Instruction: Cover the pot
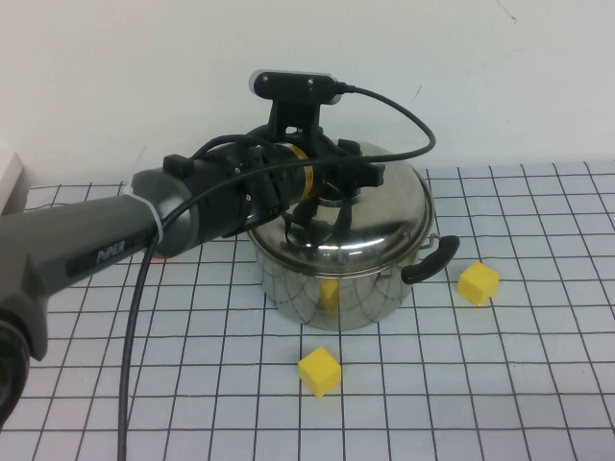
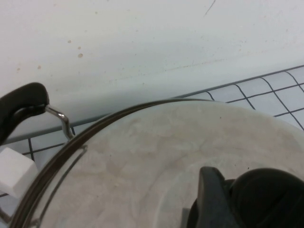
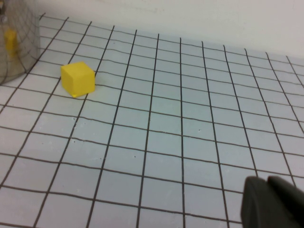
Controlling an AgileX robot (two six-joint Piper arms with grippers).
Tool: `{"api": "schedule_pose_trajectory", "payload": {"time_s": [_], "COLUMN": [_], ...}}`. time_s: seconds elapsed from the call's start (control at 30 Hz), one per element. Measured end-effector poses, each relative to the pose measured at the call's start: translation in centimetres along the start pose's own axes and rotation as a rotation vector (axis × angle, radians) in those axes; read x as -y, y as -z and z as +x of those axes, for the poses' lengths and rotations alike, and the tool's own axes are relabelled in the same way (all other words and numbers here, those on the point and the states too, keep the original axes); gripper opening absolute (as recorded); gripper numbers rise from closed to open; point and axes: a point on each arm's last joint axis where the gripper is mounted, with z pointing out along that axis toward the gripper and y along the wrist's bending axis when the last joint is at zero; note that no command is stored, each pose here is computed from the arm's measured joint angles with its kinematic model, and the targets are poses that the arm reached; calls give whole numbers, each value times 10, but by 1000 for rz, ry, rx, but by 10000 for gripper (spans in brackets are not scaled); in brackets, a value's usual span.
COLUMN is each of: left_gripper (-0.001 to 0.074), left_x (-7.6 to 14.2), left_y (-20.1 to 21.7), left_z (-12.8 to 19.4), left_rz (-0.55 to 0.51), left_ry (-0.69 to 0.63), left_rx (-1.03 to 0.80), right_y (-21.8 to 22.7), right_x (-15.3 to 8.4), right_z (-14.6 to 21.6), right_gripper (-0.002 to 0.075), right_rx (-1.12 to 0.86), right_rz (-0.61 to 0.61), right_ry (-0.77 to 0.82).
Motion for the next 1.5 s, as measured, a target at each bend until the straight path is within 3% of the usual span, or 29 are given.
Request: {"api": "schedule_pose_trajectory", "payload": {"time_s": [0.13,0.37,0.83,1.07,1.2,1.4,1.5], "left_gripper": [330,494,576,576,484,125,34], "left_x": [0,-1,0,7,9,-2,-11], "left_y": [0,0,3,43,90,186,230], "left_z": [0,1,-3,-45,-81,-127,-132], "left_rz": [-1,-11,-10,6,-27,-199,-289], "left_ry": [-15,-58,-88,-83,-71,-7,53], "left_rx": [-1,-3,8,125,226,359,382], "right_y": [0,0,0,0,0,0,0], "right_x": [0,0,0,0,0,0,0], "right_z": [0,0,0,0,0,0,0], "right_gripper": [9,9,9,9,9,9,9], "right_rx": [0,0,0,0,0,0,0], "right_rz": [0,0,0,0,0,0,0], "right_ry": [0,0,0,0,0,0,0]}}
